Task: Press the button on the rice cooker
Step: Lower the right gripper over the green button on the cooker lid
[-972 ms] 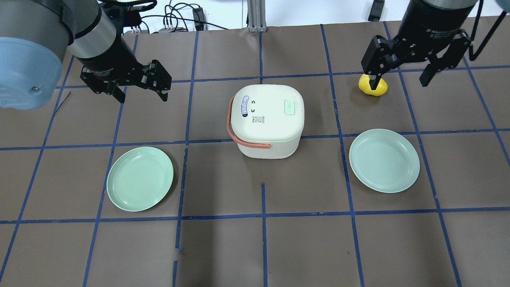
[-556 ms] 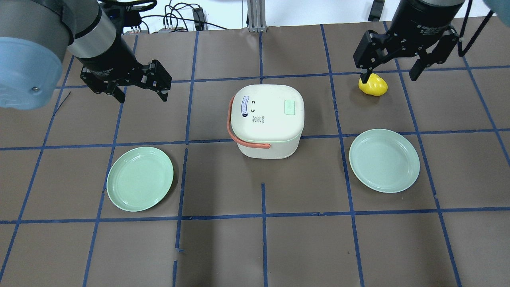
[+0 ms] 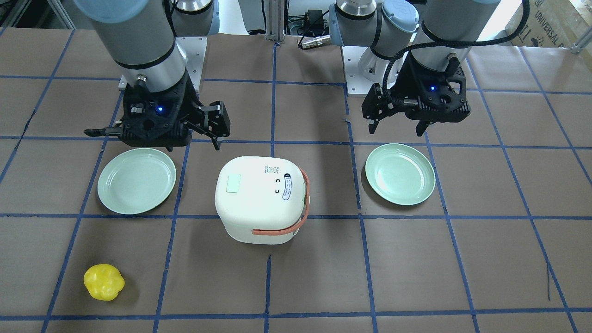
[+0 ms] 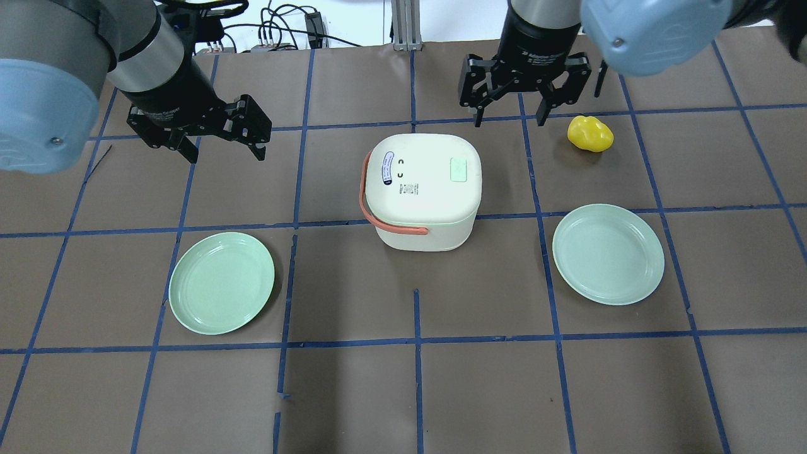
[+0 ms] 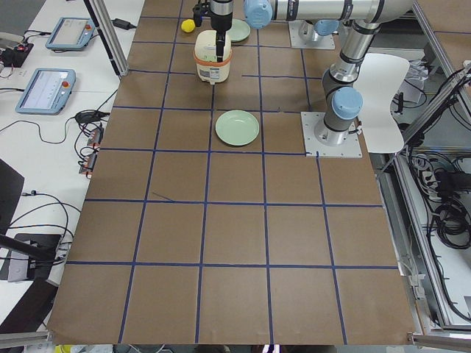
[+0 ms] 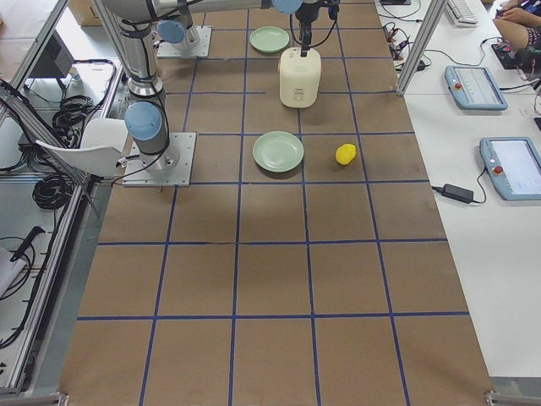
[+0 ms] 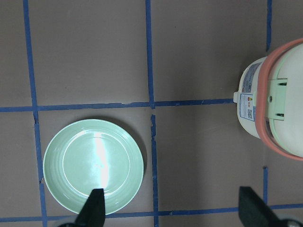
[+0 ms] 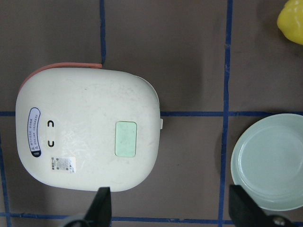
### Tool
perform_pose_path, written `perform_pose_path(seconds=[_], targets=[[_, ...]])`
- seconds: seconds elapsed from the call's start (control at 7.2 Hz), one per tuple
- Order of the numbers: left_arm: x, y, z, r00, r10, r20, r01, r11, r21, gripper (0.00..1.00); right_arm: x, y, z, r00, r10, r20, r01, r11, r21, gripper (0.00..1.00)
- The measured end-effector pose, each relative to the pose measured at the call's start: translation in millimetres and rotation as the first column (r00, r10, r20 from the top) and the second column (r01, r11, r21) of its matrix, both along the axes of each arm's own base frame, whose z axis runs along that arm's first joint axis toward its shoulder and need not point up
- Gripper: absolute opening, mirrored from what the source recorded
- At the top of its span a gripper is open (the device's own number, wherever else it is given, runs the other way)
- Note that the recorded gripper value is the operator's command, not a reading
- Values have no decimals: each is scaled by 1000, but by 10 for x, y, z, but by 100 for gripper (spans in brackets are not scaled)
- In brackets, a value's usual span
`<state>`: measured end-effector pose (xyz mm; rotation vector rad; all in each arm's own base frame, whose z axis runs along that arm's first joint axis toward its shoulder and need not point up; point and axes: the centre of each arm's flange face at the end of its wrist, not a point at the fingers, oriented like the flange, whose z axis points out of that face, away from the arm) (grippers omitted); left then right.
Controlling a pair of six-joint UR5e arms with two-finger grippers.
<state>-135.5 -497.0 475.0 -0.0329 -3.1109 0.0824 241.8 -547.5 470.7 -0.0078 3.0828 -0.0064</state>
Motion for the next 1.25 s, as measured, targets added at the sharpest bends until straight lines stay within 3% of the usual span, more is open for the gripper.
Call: perform_pose_path(seconds=[0.14,0.28,0.69,1.25], targets=[[0,0,0,1000,0,0,0,1000,0,100,78,-72,-118,1000,-5,0,5,1000,9,17],[0,0,0,1000,0,0,0,1000,0,100,113,-104,-231,1000,-8,3,8,1000,28,8],[1,0,0,1000,0,0,0,1000,0,100,182,-149,-474,998,-47,35,44,996,82,7],[0,0,0,1000,0,0,0,1000,0,100,228,-235,-791,997,-67,35,63,991,115,8]])
